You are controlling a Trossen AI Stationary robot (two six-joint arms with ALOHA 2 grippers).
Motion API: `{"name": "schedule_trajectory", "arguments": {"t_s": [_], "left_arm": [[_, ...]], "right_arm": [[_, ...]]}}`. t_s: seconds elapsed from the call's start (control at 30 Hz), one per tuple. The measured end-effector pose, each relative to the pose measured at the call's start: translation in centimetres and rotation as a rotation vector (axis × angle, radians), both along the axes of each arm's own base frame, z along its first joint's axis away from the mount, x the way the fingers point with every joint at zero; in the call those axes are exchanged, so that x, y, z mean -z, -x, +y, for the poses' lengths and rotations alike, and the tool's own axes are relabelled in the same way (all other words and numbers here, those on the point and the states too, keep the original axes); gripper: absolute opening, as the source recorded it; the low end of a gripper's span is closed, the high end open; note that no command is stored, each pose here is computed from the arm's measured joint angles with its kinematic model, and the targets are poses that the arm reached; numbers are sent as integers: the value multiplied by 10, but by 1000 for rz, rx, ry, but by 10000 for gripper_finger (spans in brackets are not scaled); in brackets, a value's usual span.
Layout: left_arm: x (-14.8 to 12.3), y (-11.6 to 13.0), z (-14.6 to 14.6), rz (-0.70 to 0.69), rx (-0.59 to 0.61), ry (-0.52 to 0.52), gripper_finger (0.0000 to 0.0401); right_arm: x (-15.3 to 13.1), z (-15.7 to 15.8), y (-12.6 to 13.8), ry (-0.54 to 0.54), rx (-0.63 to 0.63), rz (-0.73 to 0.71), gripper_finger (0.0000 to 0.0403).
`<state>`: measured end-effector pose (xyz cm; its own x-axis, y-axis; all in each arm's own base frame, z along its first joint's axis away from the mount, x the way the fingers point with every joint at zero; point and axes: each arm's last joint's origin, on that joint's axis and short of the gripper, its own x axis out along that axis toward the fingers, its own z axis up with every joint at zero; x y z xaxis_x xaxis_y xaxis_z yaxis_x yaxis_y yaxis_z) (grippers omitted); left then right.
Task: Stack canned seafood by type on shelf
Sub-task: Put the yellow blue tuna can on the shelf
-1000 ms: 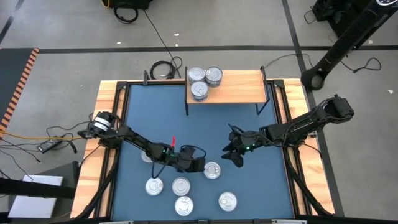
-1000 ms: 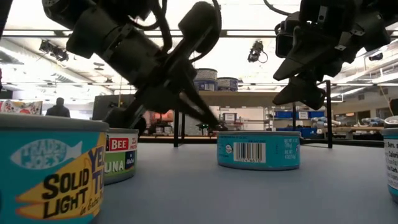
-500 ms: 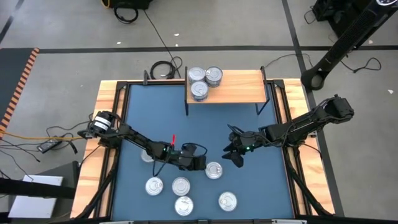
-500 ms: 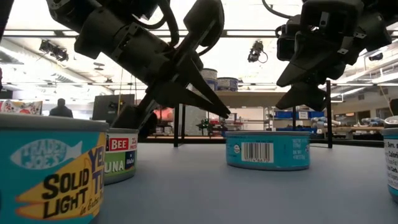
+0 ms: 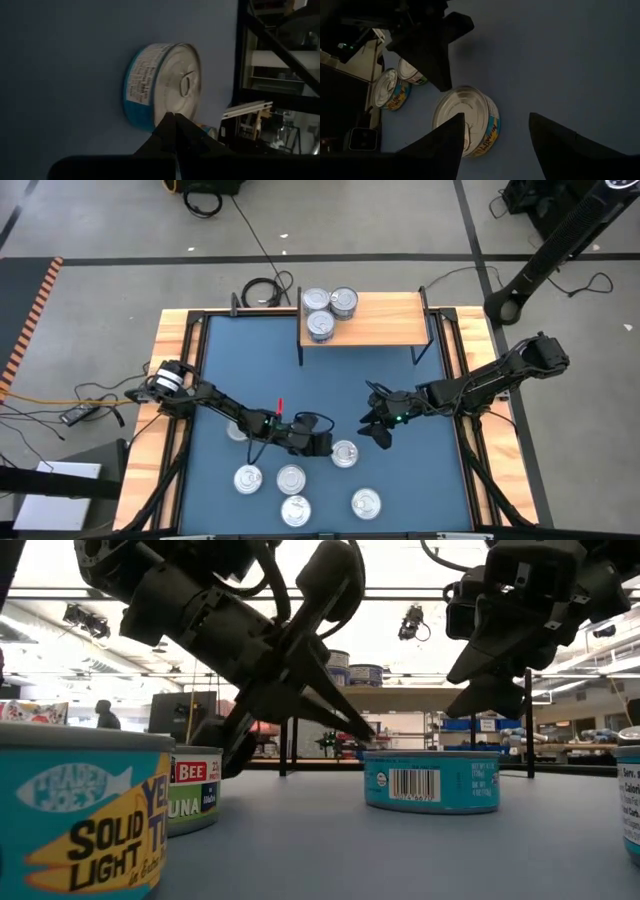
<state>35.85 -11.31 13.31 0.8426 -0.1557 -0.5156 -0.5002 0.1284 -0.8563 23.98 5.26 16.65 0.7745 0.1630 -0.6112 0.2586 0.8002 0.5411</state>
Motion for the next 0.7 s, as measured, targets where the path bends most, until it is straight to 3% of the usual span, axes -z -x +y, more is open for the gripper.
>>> {"name": "schedule_trajectory", "arguments": {"t_s": [0.47,0.7], "left_arm": [[3,0,7,31,5,-28,0],[14,-9,3,0,65,19,0]], "right_arm": [[2,-2,1,39,39,20,225],[3,-2,2,38,47,35,225]]}}
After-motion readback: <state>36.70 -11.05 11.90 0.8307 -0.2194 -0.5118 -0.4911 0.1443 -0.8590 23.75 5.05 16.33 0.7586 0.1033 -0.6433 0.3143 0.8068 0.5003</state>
